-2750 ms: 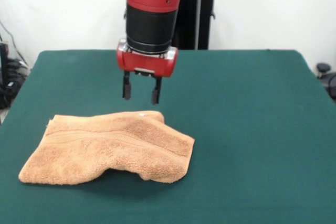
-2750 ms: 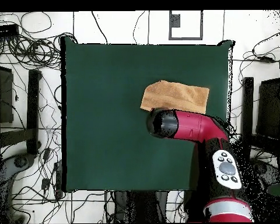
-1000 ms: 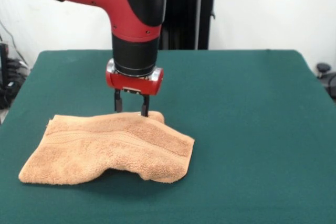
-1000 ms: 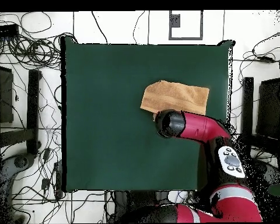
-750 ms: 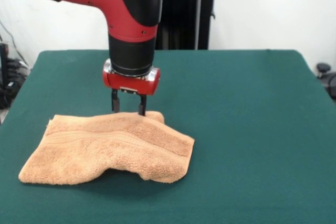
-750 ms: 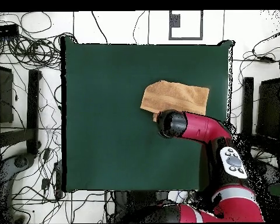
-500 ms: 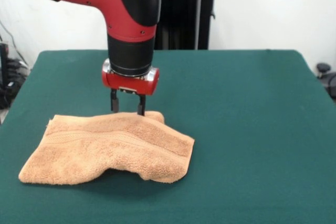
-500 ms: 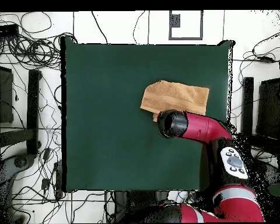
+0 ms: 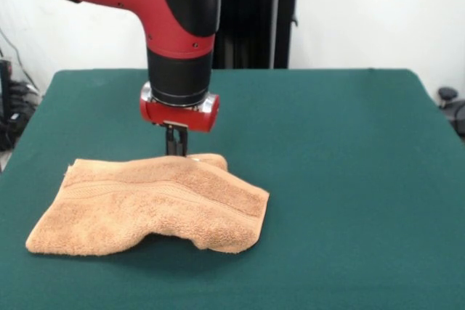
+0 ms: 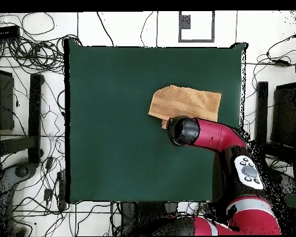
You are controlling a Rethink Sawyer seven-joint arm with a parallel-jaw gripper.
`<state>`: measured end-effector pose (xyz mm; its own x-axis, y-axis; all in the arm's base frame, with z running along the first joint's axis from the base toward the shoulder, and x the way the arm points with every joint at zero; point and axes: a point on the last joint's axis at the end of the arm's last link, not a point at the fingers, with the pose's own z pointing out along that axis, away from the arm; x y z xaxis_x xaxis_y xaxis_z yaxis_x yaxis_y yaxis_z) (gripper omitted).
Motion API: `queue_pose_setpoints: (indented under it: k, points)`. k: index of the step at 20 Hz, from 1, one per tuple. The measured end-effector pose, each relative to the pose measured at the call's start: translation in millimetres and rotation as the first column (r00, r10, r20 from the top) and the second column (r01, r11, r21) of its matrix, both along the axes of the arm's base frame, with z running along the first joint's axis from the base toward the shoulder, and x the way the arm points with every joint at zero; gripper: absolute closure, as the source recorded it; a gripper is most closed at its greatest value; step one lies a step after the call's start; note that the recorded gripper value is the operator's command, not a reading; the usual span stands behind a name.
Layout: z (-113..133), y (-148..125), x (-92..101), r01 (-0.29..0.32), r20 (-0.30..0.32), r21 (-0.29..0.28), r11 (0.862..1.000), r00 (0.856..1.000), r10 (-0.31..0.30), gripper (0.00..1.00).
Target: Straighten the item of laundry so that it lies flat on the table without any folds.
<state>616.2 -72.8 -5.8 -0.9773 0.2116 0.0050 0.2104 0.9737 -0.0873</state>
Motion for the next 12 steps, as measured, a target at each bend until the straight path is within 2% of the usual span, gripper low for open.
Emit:
queue_pose_setpoints:
  k: [12]
  points:
    - [-0.4, 5.2, 2.2, -0.005, 0.004, 0.009, 1.000, 1.000, 0.005, 1.00]
